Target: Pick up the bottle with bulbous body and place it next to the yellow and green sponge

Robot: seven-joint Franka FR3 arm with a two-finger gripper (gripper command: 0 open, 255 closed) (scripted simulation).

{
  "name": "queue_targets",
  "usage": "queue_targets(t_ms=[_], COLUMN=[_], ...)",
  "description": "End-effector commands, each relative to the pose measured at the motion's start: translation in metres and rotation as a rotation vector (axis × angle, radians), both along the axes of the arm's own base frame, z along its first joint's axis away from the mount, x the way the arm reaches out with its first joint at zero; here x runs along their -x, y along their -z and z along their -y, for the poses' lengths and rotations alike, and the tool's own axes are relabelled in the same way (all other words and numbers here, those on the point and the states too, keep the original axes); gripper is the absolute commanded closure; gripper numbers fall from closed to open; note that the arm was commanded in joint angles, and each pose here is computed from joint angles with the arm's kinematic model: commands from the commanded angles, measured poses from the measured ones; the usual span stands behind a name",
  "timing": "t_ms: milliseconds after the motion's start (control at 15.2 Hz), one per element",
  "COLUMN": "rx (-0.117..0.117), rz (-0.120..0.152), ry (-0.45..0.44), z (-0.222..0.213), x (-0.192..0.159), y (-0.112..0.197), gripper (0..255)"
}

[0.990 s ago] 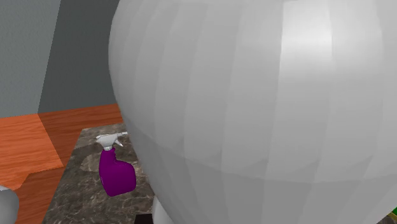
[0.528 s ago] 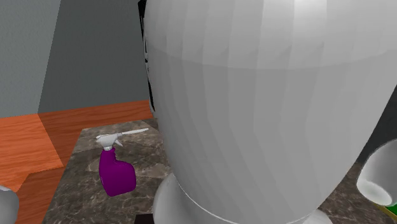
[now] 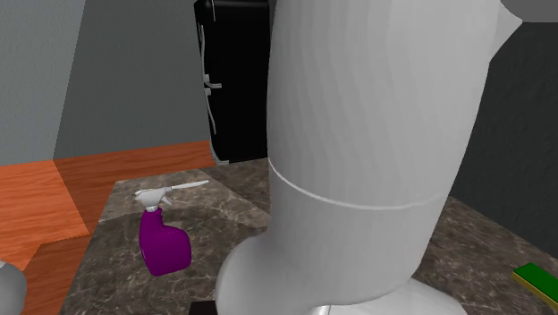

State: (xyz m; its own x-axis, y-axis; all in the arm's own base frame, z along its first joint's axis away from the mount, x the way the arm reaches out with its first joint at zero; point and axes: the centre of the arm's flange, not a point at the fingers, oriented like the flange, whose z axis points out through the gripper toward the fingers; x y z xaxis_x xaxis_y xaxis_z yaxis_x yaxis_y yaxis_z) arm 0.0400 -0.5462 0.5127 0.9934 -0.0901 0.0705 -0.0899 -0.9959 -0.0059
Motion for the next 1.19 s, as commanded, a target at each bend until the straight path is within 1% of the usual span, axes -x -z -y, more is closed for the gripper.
queue_targets(t_ms=[0, 264, 1122], rx=[0.003, 0.003, 0.003], rz=[0.000, 0.000, 0.000], ry=[-0.004, -0.004, -0.004], z=[0.018, 0.049, 0.049], x=[0.022, 0.060, 0.060], y=[-0.004, -0.004, 0.065], gripper=[255, 255, 255])
